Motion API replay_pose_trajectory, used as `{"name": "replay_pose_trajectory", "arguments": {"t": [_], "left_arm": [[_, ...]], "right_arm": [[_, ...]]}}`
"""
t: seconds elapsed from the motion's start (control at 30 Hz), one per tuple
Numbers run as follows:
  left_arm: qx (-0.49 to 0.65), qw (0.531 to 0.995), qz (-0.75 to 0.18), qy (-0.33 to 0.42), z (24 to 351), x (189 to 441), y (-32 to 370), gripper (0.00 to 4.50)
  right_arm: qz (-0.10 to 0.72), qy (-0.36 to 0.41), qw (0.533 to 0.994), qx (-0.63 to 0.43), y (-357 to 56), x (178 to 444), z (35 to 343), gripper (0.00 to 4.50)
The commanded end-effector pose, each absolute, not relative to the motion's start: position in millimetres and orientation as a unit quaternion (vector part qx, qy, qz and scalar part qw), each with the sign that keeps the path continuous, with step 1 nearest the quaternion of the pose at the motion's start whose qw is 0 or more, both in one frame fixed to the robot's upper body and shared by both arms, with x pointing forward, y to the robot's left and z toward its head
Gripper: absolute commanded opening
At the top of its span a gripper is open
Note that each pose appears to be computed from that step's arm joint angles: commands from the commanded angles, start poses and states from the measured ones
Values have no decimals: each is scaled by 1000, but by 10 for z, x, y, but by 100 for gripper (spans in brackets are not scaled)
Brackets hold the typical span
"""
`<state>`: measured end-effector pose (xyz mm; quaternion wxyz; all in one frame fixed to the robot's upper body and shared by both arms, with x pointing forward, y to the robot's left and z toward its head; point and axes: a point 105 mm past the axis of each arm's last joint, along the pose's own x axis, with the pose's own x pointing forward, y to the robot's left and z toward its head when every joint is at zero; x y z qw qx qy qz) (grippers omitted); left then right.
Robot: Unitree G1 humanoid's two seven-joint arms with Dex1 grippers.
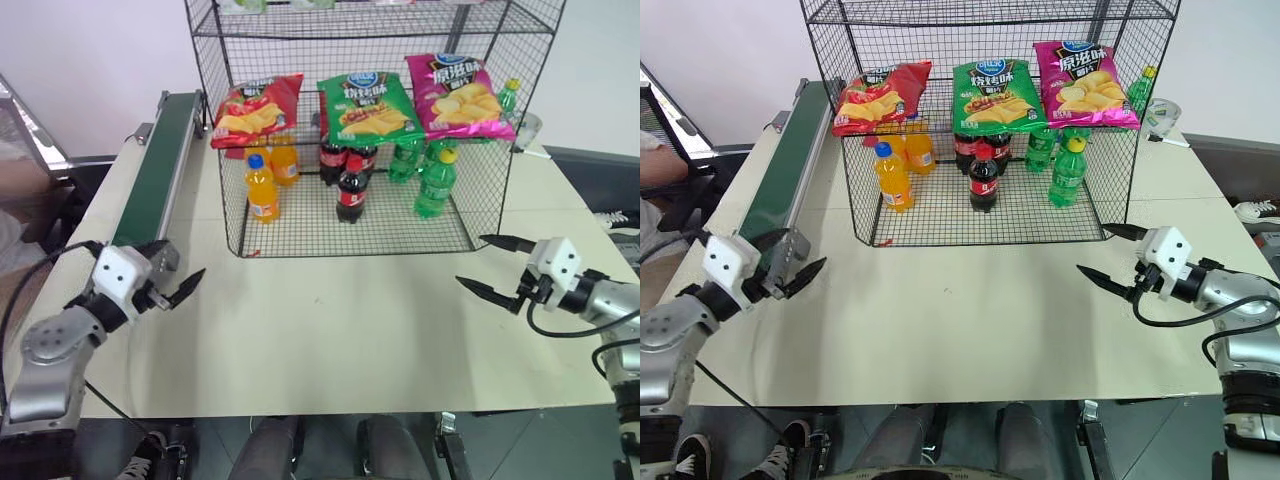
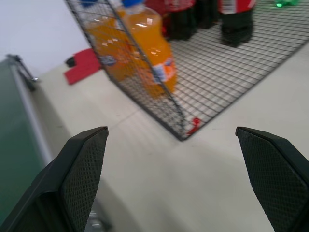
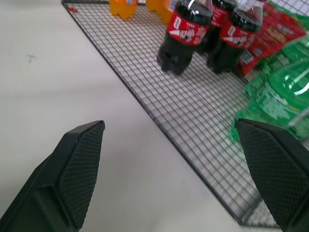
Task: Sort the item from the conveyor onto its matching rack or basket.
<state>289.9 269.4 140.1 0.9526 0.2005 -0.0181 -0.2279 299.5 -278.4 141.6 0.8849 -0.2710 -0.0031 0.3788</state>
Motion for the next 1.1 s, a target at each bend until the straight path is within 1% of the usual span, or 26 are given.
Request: {"name": "replay_pose_trajectory", "arguments": {"t": [0.03,0.2,0.47,0.57,0.7,0.87,1.1], "left_arm": [[209,951,-224,-32,1492,2819,2742,445],[192,953,-231,-25,1457,2744,2735,445],[177,950,-254,-38,1419,2644,2768,445],[163,952,-259,-27,1359,2595,2858,445],[184,946,-266,-35,1344,2535,2872,445],[184,941,-282,-34,1322,2482,2859,445],[184,942,-279,-28,1263,2440,2901,445]], "right_arm": [[358,-19,888,-288,-2946,2929,1625,450],[351,-7,890,-292,-3036,2847,1601,450],[344,-10,892,-294,-3056,2852,1601,450],[341,-10,893,-294,-3068,2848,1594,450],[340,-8,893,-294,-3073,2840,1581,450],[344,-6,893,-291,-3044,2829,1547,450],[348,-1,892,-289,-3029,2834,1527,450]]}}
